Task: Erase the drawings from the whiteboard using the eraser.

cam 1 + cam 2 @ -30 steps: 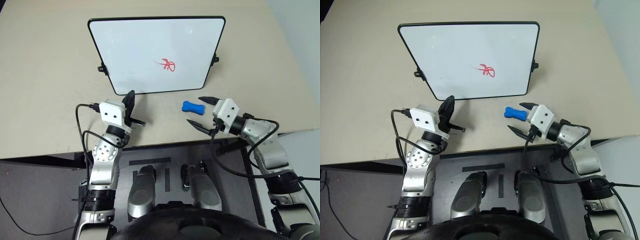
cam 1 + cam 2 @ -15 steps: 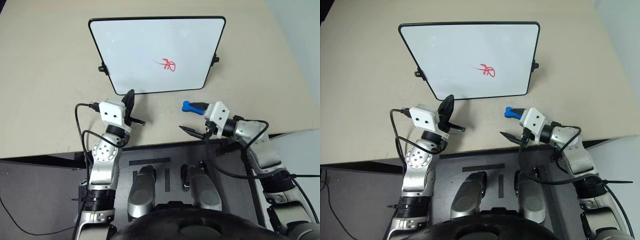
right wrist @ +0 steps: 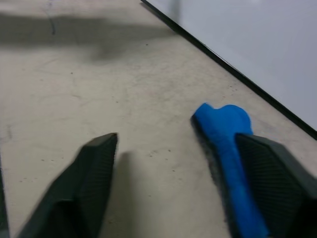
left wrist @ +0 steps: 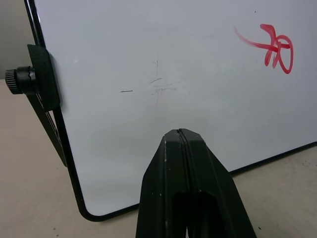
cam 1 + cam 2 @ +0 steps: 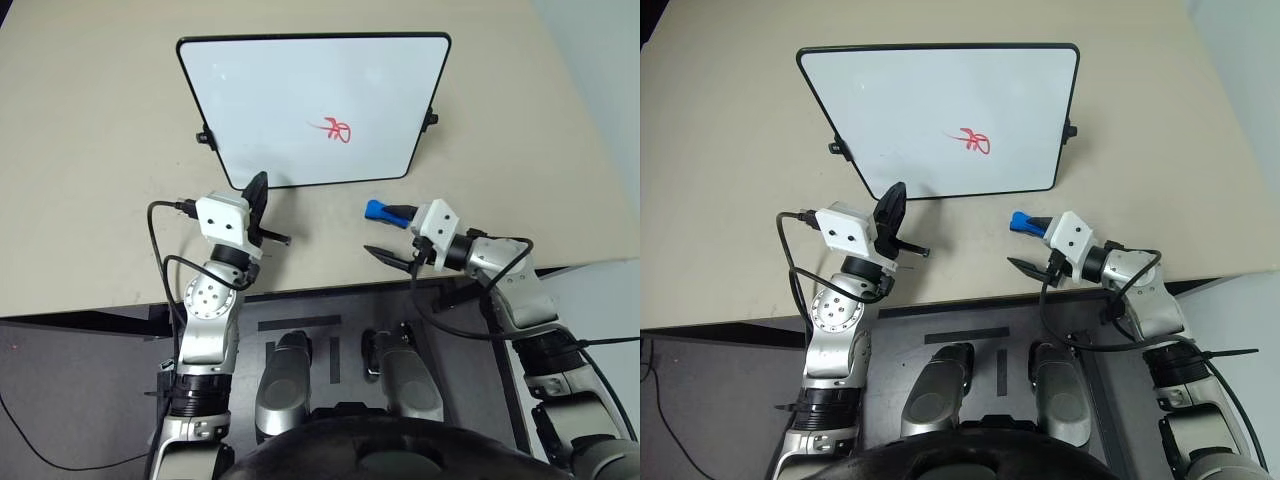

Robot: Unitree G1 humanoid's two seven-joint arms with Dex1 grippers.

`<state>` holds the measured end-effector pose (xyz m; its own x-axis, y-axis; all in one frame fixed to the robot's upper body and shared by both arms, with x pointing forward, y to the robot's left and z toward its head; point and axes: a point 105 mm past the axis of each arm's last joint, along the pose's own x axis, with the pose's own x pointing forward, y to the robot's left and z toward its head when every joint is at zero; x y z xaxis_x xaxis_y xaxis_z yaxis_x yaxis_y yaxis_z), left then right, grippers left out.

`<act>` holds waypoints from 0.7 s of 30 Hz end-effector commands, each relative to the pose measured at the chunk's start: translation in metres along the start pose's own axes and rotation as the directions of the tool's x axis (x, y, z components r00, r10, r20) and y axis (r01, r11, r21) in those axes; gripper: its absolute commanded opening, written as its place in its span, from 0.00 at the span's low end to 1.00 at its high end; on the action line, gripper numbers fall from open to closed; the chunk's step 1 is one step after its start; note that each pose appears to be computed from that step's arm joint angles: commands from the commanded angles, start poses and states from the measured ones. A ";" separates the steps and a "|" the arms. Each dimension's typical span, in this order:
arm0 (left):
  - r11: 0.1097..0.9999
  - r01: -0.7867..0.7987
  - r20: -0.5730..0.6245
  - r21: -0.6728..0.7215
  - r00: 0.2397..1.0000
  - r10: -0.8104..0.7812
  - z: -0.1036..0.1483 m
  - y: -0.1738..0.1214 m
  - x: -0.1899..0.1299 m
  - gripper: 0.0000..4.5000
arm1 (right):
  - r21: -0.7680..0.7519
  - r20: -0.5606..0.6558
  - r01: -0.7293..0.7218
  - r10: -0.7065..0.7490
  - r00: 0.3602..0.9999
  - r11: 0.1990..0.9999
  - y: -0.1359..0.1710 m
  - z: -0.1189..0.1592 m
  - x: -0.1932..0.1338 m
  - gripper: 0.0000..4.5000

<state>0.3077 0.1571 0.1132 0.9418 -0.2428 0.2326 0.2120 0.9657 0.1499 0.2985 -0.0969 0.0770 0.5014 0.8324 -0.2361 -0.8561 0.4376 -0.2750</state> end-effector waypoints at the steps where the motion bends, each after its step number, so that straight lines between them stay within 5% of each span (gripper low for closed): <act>1: 1.000 -0.001 0.049 0.011 0.999 0.000 0.012 0.001 0.004 0.00 | -0.035 -0.010 0.056 -0.057 0.998 0.998 -0.012 0.000 -0.002 0.56; 8: 1.000 0.003 0.054 0.014 0.999 -0.003 0.012 0.001 0.005 0.00 | -0.081 0.004 0.100 -0.100 0.995 0.992 -0.020 0.003 -0.001 0.00; 14: 1.000 0.005 0.057 0.014 0.998 -0.006 0.012 0.001 0.007 0.00 | -0.133 0.027 0.109 -0.106 0.994 0.985 -0.022 0.011 0.002 0.00; 21: 1.000 0.009 0.058 0.011 0.998 -0.009 0.012 0.000 0.007 0.00 | -0.351 0.187 0.063 0.004 0.982 0.934 -0.016 0.074 0.013 0.00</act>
<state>0.3114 0.1557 0.1155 0.9376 -0.2501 0.2416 0.2175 0.9639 0.1537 0.3140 -0.0788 0.1229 0.5128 0.8506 -0.1163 -0.7677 0.3937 -0.5056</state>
